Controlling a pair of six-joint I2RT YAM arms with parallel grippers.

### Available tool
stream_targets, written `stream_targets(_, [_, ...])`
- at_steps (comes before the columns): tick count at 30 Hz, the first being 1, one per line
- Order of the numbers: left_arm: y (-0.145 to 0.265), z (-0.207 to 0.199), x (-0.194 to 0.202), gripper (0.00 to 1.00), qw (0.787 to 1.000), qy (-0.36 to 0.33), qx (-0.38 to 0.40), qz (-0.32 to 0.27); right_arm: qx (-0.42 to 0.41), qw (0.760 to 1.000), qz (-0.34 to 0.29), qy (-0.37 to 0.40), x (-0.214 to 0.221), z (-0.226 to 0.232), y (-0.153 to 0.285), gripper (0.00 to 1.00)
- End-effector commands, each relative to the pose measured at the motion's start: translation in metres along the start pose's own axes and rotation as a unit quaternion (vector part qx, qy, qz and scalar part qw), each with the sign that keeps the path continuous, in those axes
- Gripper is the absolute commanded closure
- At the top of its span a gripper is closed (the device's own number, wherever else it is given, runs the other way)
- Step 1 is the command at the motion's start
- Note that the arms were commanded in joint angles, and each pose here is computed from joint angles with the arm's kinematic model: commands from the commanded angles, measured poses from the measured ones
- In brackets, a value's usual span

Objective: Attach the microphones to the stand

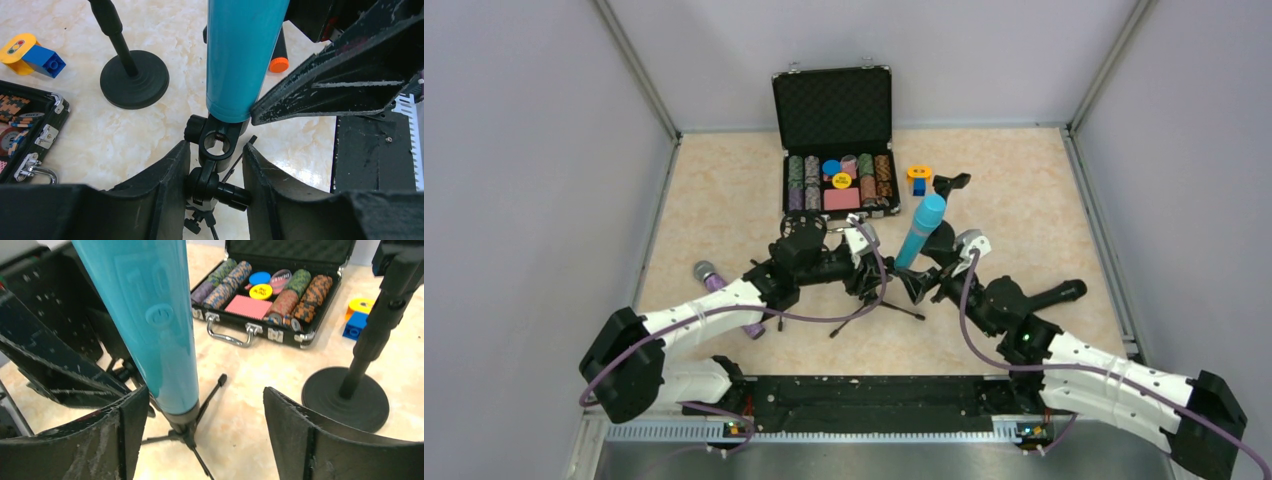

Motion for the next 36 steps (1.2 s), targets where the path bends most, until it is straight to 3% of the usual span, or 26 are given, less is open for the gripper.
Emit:
stream_targets(1, [0.005,-0.007,-0.01,0.66,1.0,0.016,0.006,-0.016,0.002,1.0,0.017,-0.01,-0.001,0.001,0.007,0.16])
stream_targets(7, [0.013,-0.01,-0.024,0.39,0.999,0.005,0.003,-0.043,-0.008,1.0,0.011,-0.025,-0.004,0.003,0.016,0.02])
stream_targets(10, [0.019,-0.012,-0.035,0.25,0.998,0.013,-0.005,-0.066,-0.007,0.999,0.025,-0.027,0.001,0.001,0.02,0.01])
stream_targets(15, [0.027,-0.012,-0.05,0.11,0.994,0.008,-0.026,-0.107,-0.017,0.998,0.045,-0.042,0.01,0.002,0.026,0.01])
stream_targets(21, [0.031,-0.006,-0.05,0.07,0.994,-0.032,-0.033,-0.096,-0.053,0.993,0.07,-0.074,0.022,0.004,0.031,0.01])
stream_targets(29, [0.031,-0.002,-0.038,0.06,0.992,-0.099,0.029,-0.069,-0.121,0.977,0.111,-0.133,0.04,-0.001,0.036,0.01])
stream_targets(36, [0.025,-0.001,-0.028,0.03,0.985,-0.149,0.067,-0.057,-0.145,0.97,0.139,-0.14,0.052,0.002,0.034,0.01])
Point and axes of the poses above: each gripper's point midway between its finger pads, its own y axis back along the fingers, its own z axis along the line the jaws close on, x = y × z, the point moved 8 cm from there along y, back along the fingers
